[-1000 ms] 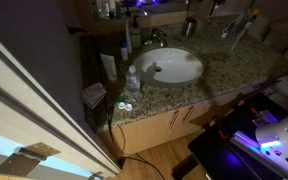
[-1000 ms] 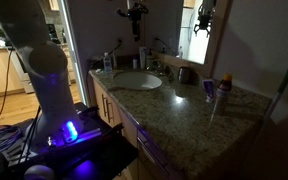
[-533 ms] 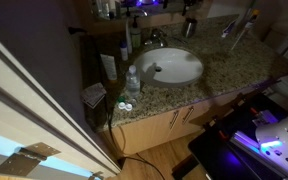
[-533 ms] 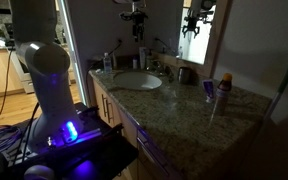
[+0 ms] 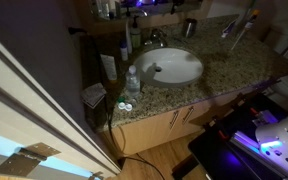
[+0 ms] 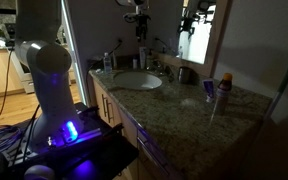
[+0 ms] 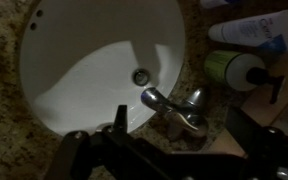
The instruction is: Move the bottle to the right
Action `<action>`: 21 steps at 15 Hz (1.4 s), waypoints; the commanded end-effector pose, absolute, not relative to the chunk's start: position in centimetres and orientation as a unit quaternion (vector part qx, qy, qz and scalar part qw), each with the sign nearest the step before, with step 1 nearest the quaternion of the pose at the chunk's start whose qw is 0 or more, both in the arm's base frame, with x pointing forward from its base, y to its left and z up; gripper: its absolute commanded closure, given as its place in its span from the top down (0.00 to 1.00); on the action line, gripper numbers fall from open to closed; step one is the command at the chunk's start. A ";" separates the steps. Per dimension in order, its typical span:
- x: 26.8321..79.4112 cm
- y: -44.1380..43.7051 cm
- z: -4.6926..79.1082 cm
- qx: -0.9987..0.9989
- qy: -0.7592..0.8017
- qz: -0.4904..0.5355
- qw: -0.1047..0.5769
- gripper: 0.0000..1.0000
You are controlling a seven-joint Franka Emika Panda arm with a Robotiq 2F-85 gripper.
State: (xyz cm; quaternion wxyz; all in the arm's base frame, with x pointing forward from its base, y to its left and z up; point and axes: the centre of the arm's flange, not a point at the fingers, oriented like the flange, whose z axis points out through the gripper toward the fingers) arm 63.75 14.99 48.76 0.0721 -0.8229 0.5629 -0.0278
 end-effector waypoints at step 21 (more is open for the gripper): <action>79.1 19.5 39.8 -0.784 0.611 -0.063 0.093 1.00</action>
